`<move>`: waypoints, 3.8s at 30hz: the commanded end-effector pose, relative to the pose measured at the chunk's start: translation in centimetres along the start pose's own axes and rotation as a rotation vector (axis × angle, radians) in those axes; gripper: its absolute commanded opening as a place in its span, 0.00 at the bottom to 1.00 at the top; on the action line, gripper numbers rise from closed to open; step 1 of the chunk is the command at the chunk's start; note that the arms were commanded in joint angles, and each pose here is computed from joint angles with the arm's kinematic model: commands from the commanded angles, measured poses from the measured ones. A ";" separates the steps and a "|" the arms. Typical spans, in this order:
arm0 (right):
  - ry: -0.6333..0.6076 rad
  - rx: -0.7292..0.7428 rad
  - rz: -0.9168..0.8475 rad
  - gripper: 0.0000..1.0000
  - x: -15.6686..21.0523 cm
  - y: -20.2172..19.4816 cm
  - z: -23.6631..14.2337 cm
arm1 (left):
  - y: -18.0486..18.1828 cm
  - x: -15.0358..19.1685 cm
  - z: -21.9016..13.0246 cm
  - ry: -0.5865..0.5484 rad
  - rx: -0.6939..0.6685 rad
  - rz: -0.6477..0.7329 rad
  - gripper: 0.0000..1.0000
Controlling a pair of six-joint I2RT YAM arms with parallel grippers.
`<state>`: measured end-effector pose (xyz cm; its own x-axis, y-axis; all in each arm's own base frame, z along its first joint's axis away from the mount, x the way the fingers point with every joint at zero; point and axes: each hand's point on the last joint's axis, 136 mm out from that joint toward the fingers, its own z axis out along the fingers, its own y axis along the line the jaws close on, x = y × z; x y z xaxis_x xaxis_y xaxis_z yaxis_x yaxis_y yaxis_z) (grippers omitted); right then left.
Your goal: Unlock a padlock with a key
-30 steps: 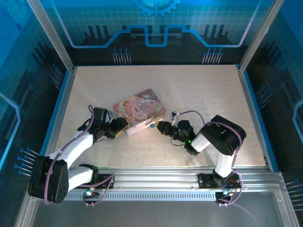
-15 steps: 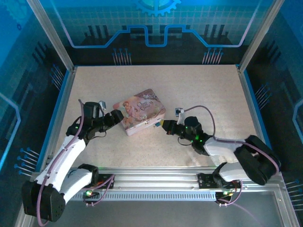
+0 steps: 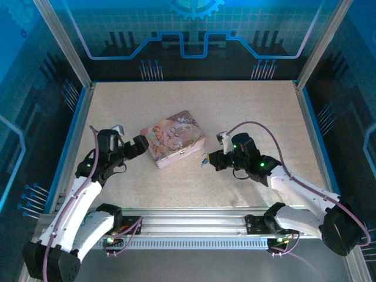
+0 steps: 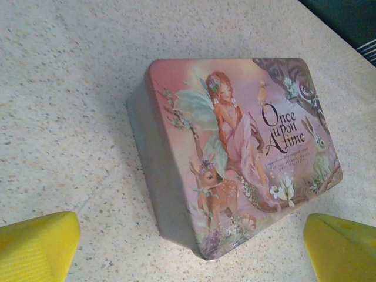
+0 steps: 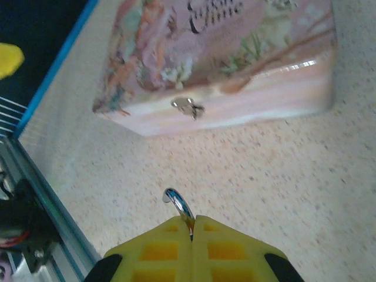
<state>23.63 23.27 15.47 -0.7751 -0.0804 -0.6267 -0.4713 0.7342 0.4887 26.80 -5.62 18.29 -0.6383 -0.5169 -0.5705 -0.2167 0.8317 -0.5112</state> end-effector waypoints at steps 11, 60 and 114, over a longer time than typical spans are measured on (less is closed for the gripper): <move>0.416 0.040 0.090 0.02 6.8 -3.7 0.0 | 0.8 -1.0 -1.1 -0.053 -0.037 0.032 0.99; 0.442 0.050 0.196 0.36 7.6 -7.2 3.6 | 1.0 -1.1 -0.5 -0.041 -0.053 0.015 0.99; -0.492 0.608 -0.151 1.00 -7.3 -24.0 -6.1 | 9.1 -6.4 8.1 -0.363 -0.257 0.307 0.99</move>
<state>36.78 2.07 10.18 -0.4806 0.0094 -0.8769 -0.1025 0.9925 0.0668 33.96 3.94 11.47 -0.4578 -0.2675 -0.8478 -0.3129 0.9411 -0.1280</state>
